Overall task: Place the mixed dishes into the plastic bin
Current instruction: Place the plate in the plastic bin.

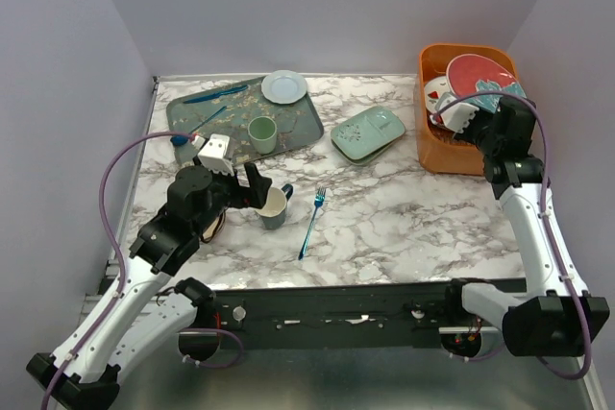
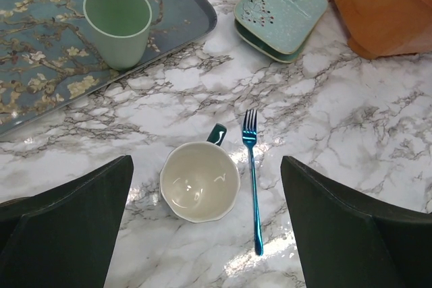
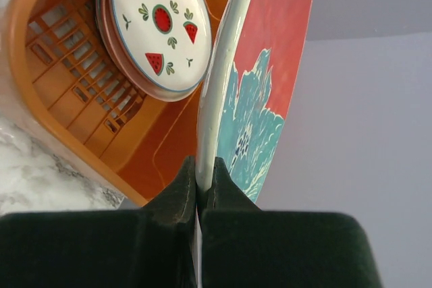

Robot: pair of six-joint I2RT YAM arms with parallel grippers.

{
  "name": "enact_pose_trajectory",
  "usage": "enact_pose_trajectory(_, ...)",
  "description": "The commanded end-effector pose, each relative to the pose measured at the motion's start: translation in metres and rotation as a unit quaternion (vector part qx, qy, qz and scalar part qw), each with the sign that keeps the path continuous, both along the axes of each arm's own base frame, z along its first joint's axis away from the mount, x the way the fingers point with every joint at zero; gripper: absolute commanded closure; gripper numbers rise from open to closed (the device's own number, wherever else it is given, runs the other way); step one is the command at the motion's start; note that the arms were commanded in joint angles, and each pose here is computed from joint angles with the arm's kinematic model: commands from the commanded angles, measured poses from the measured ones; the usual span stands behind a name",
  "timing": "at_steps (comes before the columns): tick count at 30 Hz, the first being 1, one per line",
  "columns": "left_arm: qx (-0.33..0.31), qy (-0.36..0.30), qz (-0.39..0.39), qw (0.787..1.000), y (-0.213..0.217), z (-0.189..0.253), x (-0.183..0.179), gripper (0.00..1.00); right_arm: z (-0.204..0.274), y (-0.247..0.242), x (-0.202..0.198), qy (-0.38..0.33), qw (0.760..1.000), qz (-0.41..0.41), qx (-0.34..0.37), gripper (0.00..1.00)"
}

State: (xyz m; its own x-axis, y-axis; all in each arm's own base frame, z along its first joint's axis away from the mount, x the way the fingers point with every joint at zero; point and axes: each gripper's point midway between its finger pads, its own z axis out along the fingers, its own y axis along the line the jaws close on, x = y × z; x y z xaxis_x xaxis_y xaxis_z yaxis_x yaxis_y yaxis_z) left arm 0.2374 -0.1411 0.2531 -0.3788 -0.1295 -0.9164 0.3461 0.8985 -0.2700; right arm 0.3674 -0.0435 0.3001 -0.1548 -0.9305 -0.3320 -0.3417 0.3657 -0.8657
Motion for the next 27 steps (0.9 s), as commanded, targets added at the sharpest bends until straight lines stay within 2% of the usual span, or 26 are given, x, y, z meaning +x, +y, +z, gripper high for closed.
enact_pose_trajectory(1, 0.016, 0.000, 0.014, 1.000, 0.009, -0.006, -0.001, 0.01, 0.070, -0.013, 0.029, -0.142, 0.989, 0.010, -0.037, 1.00)
enact_pose_trajectory(13, 0.014, -0.001, 0.013, 1.000, 0.009, -0.006, -0.001, 0.01, 0.038, -0.021, 0.068, -0.115, 0.987, 0.038, -0.101, 1.00)
enact_pose_trajectory(27, 0.014, 0.000, 0.013, 1.000, 0.009, -0.007, -0.002, 0.01, -0.013, -0.027, 0.128, -0.038, 0.992, 0.059, -0.104, 0.99)
